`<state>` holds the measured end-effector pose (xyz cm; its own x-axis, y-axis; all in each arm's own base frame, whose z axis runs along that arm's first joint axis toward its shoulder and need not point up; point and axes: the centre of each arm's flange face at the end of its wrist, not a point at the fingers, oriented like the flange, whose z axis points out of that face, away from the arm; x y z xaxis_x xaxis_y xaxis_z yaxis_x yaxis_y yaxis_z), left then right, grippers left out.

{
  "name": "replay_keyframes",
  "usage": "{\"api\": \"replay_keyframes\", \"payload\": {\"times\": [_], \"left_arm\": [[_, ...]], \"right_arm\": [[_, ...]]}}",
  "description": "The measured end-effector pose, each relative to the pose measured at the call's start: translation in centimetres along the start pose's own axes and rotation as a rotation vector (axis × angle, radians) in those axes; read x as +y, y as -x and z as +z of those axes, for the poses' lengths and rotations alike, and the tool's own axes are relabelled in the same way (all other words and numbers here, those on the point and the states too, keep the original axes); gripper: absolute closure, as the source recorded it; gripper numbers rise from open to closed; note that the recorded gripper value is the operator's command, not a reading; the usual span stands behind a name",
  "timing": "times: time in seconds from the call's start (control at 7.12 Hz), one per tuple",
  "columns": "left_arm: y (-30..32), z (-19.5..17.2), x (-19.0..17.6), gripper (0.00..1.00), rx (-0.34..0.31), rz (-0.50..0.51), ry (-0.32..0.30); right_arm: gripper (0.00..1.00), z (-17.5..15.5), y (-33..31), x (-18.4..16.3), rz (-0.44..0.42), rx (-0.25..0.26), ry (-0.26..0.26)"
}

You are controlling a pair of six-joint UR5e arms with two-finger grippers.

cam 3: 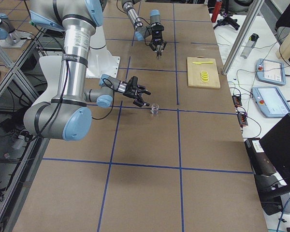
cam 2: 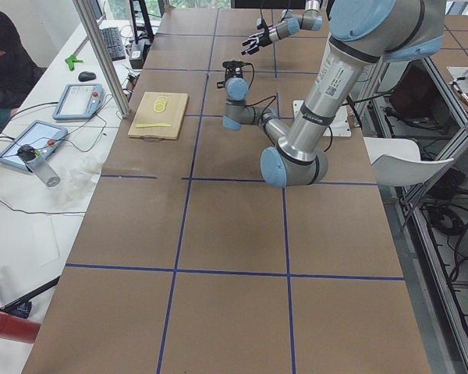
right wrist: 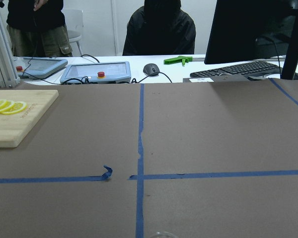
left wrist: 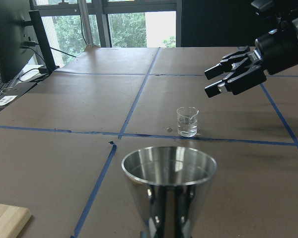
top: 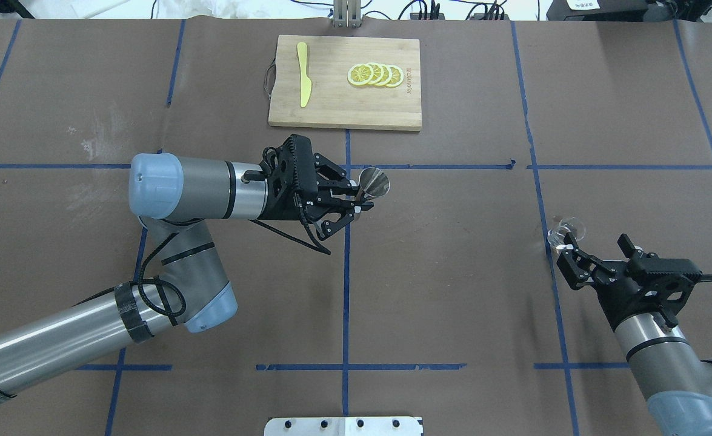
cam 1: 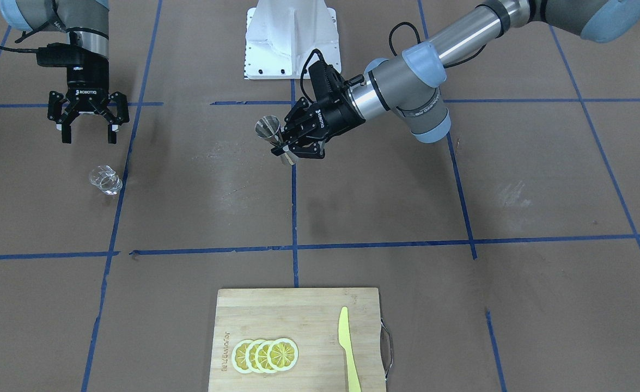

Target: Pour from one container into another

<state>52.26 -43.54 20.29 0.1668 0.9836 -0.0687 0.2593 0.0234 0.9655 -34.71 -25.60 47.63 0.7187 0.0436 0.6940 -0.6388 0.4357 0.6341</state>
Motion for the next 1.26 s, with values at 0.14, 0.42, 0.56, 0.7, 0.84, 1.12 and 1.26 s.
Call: {"api": "replay_keyframes", "payload": {"times": [0.14, 0.42, 0.56, 0.7, 0.84, 1.12, 1.26], "left_arm": [[0.0, 0.0, 0.1, 1.00, 0.000, 0.000, 0.000], [0.0, -0.2, 0.3, 1.00, 0.000, -0.001, 0.002], [0.0, -0.4, 0.5, 1.00, 0.000, -0.001, 0.002], [-0.1, -0.5, 0.7, 1.00, 0.000, 0.000, 0.000], [-0.1, -0.6, 0.8, 1.00, 0.000, 0.001, -0.001], [-0.1, -0.7, 0.9, 1.00, 0.000, 0.001, -0.001], [-0.1, -0.7, 1.0, 1.00, 0.000, 0.001, 0.000]], "right_arm": [[0.00, -0.1, 0.4, 0.0, 0.019, -0.010, -0.008], [0.00, -0.1, 0.6, 0.0, 0.037, -0.021, -0.013], [0.00, 0.1, 0.3, 0.4, 0.029, -0.016, -0.014], [0.00, 0.5, -0.1, 1.1, 0.016, -0.009, -0.014], [0.00, 1.0, -0.3, 2.1, 0.006, -0.002, -0.022], [0.00, 2.9, 0.0, 5.0, 0.006, 0.001, -0.057], [0.00, 3.7, 0.3, 6.4, 0.005, 0.002, -0.076]]}}
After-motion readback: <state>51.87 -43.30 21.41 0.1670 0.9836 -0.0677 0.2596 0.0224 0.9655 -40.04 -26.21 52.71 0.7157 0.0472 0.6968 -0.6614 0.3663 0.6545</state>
